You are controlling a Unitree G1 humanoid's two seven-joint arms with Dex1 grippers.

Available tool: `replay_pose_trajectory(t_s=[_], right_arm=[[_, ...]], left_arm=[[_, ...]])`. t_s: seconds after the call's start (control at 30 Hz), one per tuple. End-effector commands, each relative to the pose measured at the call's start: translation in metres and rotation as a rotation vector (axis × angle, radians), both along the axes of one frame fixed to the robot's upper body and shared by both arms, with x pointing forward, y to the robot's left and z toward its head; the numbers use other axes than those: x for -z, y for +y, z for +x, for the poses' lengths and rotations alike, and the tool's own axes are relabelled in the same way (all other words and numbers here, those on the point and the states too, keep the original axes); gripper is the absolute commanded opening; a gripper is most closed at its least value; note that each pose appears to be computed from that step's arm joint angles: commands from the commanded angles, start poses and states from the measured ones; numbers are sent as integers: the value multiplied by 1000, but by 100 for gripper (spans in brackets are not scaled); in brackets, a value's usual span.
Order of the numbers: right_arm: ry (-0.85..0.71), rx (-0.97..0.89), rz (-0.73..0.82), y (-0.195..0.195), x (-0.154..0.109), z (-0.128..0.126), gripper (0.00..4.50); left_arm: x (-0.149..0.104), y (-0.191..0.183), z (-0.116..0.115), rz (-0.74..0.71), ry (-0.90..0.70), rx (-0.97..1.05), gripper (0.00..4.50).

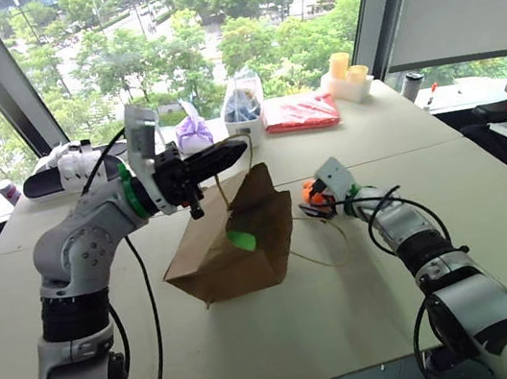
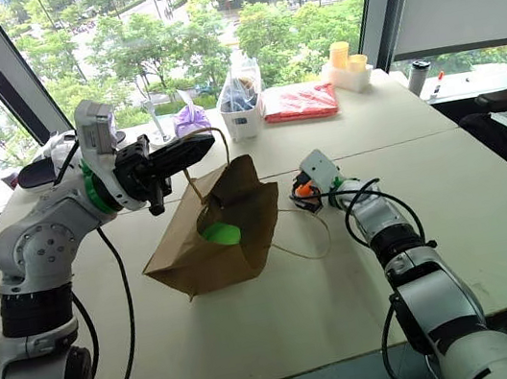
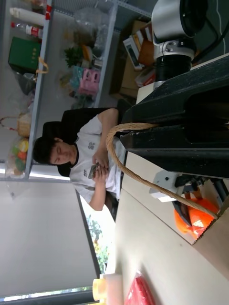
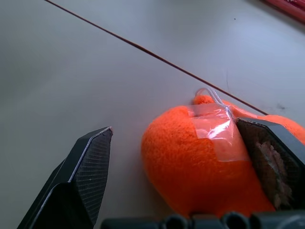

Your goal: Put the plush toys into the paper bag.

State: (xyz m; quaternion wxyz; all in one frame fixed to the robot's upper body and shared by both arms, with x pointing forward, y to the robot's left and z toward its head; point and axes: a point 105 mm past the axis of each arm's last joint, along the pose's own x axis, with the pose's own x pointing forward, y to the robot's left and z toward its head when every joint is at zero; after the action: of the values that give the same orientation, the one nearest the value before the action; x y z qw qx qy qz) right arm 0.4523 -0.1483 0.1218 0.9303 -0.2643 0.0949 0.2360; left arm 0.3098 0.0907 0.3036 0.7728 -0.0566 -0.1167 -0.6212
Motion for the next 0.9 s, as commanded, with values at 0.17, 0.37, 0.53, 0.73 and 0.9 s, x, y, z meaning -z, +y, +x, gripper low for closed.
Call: replay_pose_trajectory(t_s=[0.17,0.37,0.53,0.73,0.9], right_arm=[[-83,20,-274,-13,9,6,421],[-123,77,-281,-21,3,11,161],[-83,181,-116,-36,-7,14,4],[-270,110,76,-40,-96,-2,4],[-338,-193,108,-9,-152,-93,4]], left_arm=[[-16,3,-8,-1,-60,26,0],[-13,1,-9,-1,-57,25,0],[-8,-1,-9,6,-45,31,0],[-2,1,-6,22,-23,38,0],[3,5,1,34,-3,38,0]])
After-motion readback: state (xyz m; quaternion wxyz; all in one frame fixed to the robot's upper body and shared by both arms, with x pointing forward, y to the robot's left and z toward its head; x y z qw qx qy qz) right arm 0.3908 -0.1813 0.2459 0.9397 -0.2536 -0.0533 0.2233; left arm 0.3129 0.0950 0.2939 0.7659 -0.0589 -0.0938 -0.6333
